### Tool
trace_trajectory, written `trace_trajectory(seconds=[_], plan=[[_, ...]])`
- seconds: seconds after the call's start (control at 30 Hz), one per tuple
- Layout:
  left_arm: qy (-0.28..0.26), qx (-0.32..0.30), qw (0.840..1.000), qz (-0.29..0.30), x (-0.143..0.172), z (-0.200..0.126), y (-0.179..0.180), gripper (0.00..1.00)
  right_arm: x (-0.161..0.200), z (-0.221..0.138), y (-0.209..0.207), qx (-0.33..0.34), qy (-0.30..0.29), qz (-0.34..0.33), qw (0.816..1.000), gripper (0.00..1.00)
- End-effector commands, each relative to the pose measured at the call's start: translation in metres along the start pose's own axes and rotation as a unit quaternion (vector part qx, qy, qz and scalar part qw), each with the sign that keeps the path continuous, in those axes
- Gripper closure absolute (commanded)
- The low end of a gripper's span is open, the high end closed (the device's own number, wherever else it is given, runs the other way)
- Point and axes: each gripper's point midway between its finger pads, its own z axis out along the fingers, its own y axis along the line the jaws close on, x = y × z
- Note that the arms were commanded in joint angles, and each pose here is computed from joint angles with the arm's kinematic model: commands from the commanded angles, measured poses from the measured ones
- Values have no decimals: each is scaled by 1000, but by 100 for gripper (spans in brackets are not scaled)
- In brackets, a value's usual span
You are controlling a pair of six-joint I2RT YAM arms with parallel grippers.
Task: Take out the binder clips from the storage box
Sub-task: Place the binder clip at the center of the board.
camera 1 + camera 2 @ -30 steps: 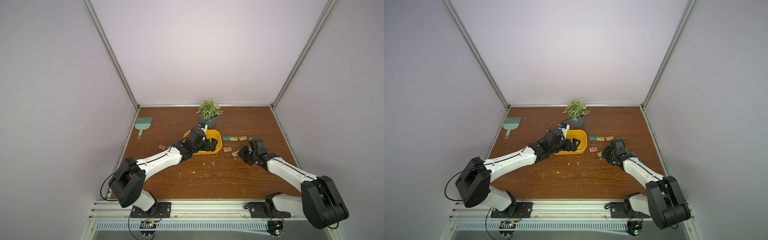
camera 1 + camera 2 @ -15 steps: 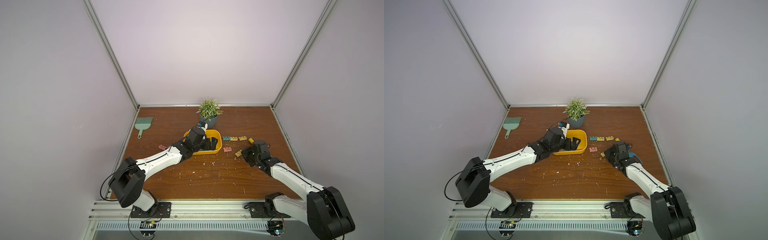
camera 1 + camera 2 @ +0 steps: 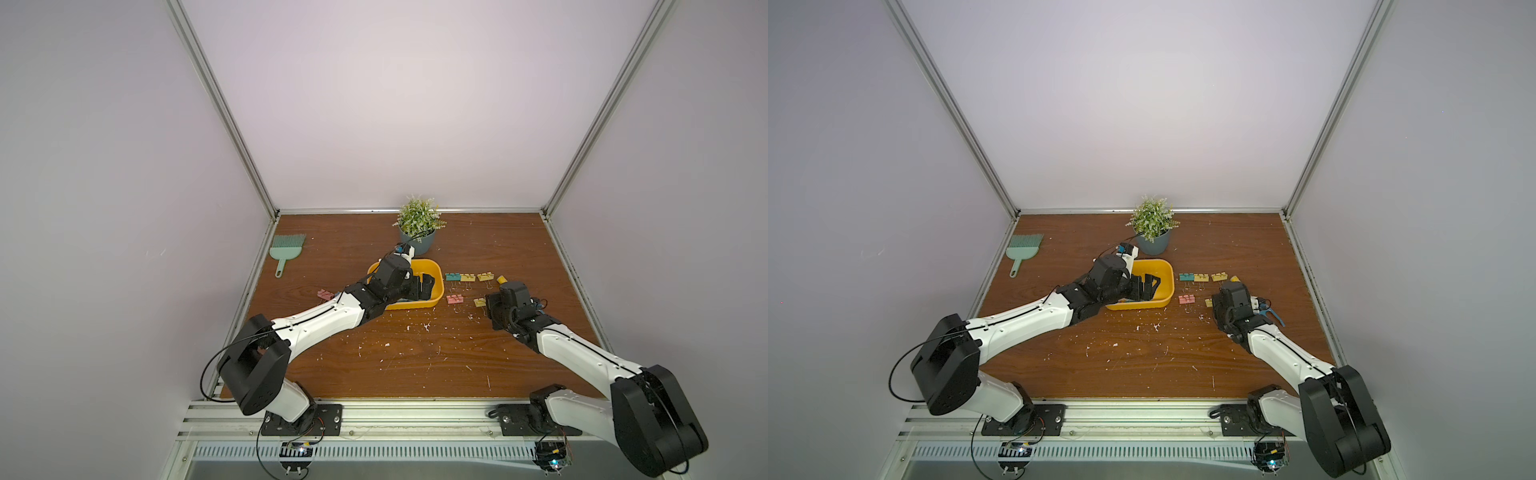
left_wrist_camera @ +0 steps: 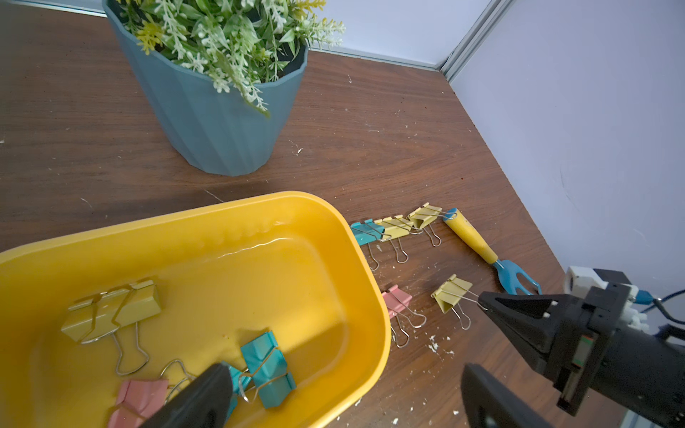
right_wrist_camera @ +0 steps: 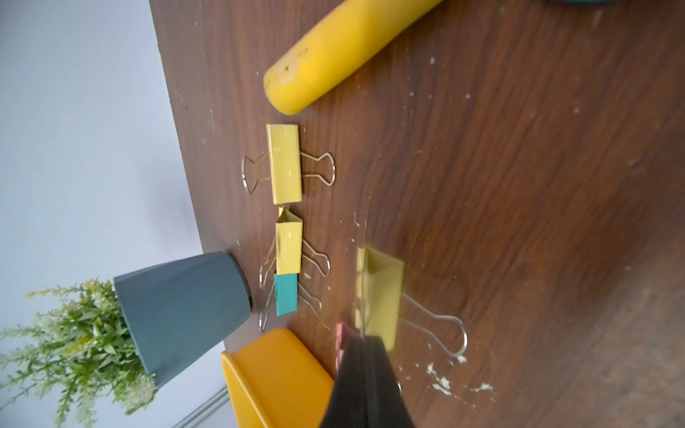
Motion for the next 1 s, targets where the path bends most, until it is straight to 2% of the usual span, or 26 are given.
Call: trace_trajectory(seconds=[0.0,0.63,0.73,0.83,0.9,0.97], plan=[[-8,-4,1000,1,-3,-7,-1,1,-1,2,21,-24,-21,35,999,100],[-2,-4,1000,5,0,-7,-1,1,23,20,23,-6,-22,31,999,98],[1,-4,1000,7,1,-5,-1,1,28,19,24,-10,-7,21,1000,91],[1,-6,1000,9,1,-6,0,1,34,10,31,-20,8,-16,1000,80],[-1,-8,1000,9,0,-6,1,1,34,4,24,-5,11,-33,999,71],[-1,-11,1000,10,1,-5,2,1,28,-2,12,8,5,-40,999,67]])
